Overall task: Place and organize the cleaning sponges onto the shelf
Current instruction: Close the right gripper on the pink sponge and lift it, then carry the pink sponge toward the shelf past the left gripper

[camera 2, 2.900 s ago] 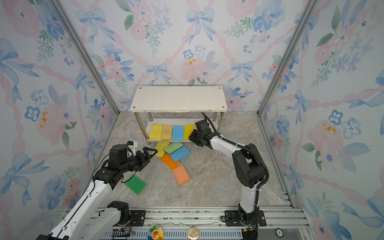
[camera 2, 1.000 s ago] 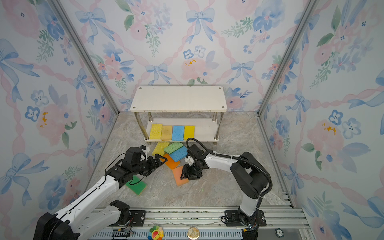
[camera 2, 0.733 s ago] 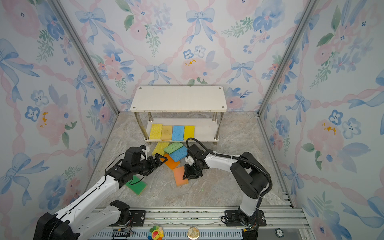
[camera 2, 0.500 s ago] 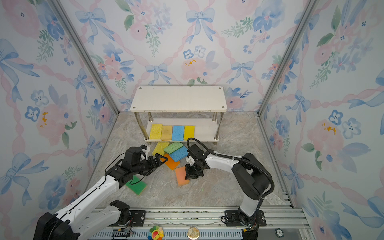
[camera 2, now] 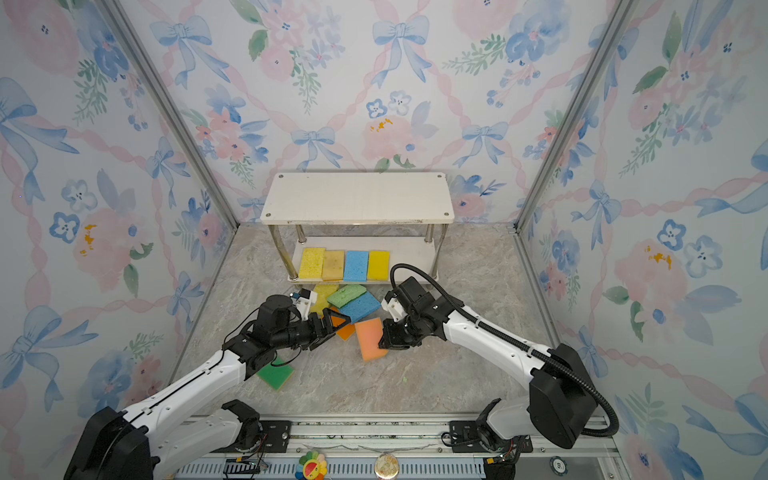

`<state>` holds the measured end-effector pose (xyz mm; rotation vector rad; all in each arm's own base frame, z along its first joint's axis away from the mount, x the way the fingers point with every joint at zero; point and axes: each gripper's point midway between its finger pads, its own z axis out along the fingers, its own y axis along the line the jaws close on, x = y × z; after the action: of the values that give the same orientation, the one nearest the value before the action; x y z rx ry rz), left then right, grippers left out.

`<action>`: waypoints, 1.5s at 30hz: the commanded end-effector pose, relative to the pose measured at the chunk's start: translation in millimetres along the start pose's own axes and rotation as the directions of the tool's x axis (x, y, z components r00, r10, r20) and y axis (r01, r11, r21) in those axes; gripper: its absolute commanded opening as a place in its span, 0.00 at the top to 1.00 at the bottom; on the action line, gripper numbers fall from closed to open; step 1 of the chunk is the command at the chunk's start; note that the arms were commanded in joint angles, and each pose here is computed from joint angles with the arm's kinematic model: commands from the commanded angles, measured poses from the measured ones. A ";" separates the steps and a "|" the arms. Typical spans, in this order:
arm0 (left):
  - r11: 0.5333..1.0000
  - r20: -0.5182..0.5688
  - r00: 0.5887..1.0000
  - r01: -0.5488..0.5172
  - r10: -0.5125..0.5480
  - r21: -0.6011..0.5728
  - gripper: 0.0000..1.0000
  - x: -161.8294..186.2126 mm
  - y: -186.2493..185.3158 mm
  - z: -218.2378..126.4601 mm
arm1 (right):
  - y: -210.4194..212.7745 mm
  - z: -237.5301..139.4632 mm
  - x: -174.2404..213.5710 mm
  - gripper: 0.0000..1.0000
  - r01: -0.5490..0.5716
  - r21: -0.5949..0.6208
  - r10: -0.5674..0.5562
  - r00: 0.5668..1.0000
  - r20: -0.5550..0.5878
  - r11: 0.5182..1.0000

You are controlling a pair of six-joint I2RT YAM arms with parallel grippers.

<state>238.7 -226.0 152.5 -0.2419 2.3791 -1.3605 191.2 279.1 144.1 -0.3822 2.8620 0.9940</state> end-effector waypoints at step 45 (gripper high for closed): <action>0.951 0.030 1.000 -0.011 0.002 0.309 1.00 -34.8 -104.5 32.8 | 33.1 -87.4 -8.4 0.28 -0.213 -0.318 0.303 0.914 0.270 0.924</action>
<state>277.5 -289.2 225.0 -0.1934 2.1317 -1.6627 191.7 246.9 228.5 0.1388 2.5516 1.3336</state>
